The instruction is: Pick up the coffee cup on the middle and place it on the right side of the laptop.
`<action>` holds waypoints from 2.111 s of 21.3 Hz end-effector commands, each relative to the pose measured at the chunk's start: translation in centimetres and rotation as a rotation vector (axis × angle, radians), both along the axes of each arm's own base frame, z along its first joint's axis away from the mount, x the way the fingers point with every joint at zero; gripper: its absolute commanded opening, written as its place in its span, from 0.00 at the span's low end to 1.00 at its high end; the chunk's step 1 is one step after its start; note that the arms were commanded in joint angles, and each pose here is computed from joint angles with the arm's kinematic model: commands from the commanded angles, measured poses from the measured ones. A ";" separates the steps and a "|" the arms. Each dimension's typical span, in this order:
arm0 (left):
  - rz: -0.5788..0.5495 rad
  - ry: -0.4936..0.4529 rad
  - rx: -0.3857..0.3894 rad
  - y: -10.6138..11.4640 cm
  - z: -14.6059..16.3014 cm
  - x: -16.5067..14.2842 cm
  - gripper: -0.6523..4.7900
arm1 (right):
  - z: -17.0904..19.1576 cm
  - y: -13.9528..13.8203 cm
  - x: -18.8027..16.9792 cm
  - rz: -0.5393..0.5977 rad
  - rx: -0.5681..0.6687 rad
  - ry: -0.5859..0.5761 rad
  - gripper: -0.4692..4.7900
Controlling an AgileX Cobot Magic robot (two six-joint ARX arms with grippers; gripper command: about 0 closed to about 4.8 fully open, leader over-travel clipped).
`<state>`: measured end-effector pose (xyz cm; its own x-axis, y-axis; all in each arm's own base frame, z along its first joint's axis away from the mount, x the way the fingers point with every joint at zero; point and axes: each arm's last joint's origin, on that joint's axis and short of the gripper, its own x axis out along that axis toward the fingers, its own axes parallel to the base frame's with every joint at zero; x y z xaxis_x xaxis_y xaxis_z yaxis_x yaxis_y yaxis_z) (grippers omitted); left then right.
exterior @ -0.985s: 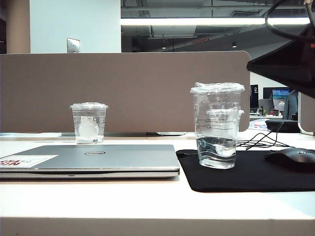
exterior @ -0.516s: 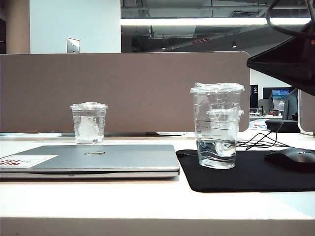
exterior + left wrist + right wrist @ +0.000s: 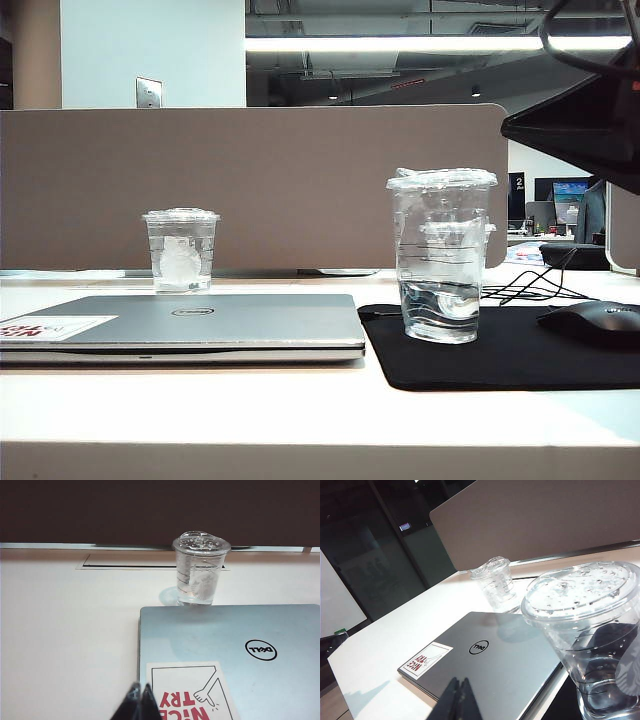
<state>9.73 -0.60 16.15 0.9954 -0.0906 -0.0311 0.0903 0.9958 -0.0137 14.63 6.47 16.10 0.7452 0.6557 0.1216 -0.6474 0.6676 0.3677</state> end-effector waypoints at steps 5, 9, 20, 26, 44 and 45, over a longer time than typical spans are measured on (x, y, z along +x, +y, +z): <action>0.000 -0.021 0.003 0.0 0.3 0.0 0.11 | 0.2 0.0 0.0 0.001 0.009 -0.017 0.09; 0.000 -0.019 0.003 0.0 0.3 0.0 0.11 | 0.2 0.0 0.0 0.001 0.010 -0.018 0.09; 0.000 -0.021 0.003 0.0 0.3 0.0 0.11 | 0.8 -0.1 -0.1 0.002 0.038 -0.067 0.09; 0.000 -0.081 0.000 0.0 0.9 0.0 0.11 | 0.7 -0.2 0.0 -0.059 0.044 -0.052 0.09; 0.000 -0.090 0.000 0.0 1.0 0.0 0.11 | 1.9 -4.6 -1.3 -0.247 0.035 -0.024 0.08; 0.000 -0.090 0.000 0.0 1.0 0.0 0.11 | 2.1 -4.8 -1.7 -0.258 0.025 -0.028 0.08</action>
<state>9.73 -0.60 16.87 0.9949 -0.0906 0.0436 0.0912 0.9958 -0.0106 13.11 1.79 18.37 0.8726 0.4530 0.1827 -0.4880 0.7910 0.3690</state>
